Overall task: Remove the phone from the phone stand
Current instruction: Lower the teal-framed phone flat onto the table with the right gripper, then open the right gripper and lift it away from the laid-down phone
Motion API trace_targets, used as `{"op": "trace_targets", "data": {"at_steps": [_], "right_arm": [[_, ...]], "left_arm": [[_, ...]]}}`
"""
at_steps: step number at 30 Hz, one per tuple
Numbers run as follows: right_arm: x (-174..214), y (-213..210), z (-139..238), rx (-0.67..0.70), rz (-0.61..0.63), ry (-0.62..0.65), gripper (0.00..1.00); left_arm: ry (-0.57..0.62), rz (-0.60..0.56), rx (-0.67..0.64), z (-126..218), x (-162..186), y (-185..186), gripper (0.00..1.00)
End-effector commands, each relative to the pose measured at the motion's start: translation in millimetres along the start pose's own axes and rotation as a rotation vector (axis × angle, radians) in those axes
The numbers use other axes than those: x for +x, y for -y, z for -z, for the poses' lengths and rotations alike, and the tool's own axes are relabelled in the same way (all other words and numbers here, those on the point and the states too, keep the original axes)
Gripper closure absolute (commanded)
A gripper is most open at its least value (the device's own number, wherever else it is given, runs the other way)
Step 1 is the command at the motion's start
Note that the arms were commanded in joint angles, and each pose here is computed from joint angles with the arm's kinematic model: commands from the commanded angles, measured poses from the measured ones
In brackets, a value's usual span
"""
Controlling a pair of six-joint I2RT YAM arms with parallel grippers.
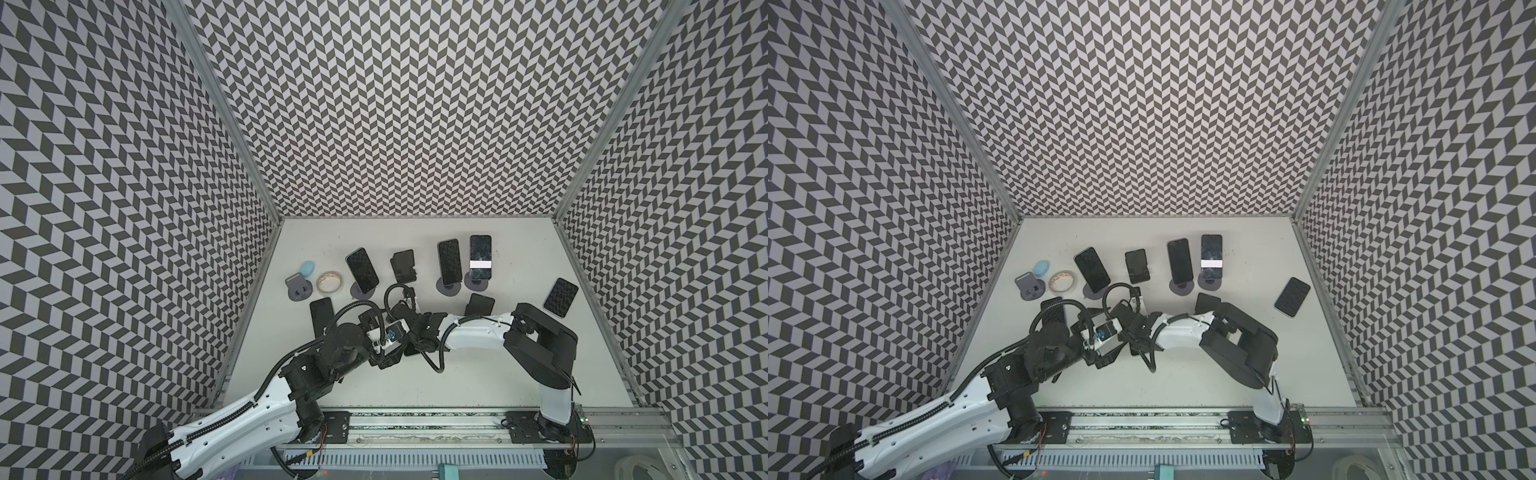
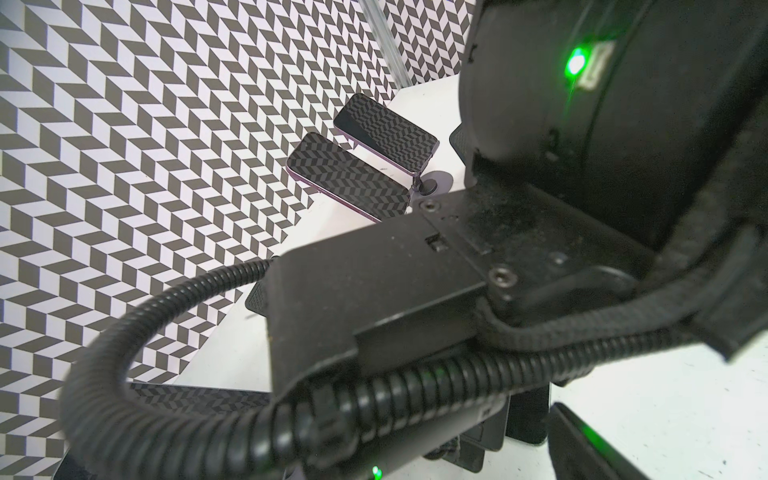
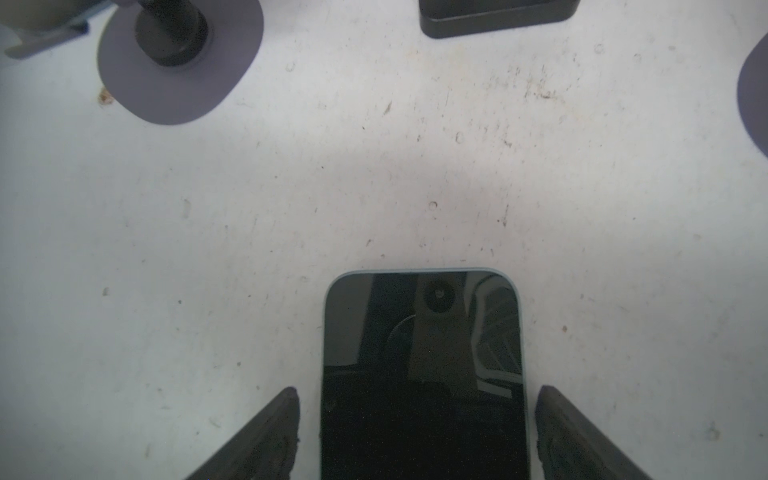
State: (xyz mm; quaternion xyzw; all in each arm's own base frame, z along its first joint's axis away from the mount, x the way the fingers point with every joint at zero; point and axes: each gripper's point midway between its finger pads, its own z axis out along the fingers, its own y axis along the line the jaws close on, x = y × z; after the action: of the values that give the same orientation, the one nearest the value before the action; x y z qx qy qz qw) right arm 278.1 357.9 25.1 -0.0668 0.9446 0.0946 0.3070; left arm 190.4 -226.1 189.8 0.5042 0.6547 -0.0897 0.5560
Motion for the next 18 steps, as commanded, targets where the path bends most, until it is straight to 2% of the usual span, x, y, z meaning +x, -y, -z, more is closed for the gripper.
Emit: {"op": "trace_targets", "data": {"at_steps": [1,5,18], "right_arm": [[19.4,9.7,0.5,0.024,-0.003,-0.070,0.11],[10.4,5.5,8.3,0.004,-0.020,-0.048,0.03],[-29.8,7.2,50.0,-0.001,-0.074,0.055,0.00]], "left_arm": [[0.001,-0.014,-0.004,-0.1,0.2,-1.4,0.04],[0.006,-0.009,-0.007,0.7,-1.5,-2.5,0.04],[0.027,-0.004,-0.032,3.8,-8.9,-9.5,0.05]]}}
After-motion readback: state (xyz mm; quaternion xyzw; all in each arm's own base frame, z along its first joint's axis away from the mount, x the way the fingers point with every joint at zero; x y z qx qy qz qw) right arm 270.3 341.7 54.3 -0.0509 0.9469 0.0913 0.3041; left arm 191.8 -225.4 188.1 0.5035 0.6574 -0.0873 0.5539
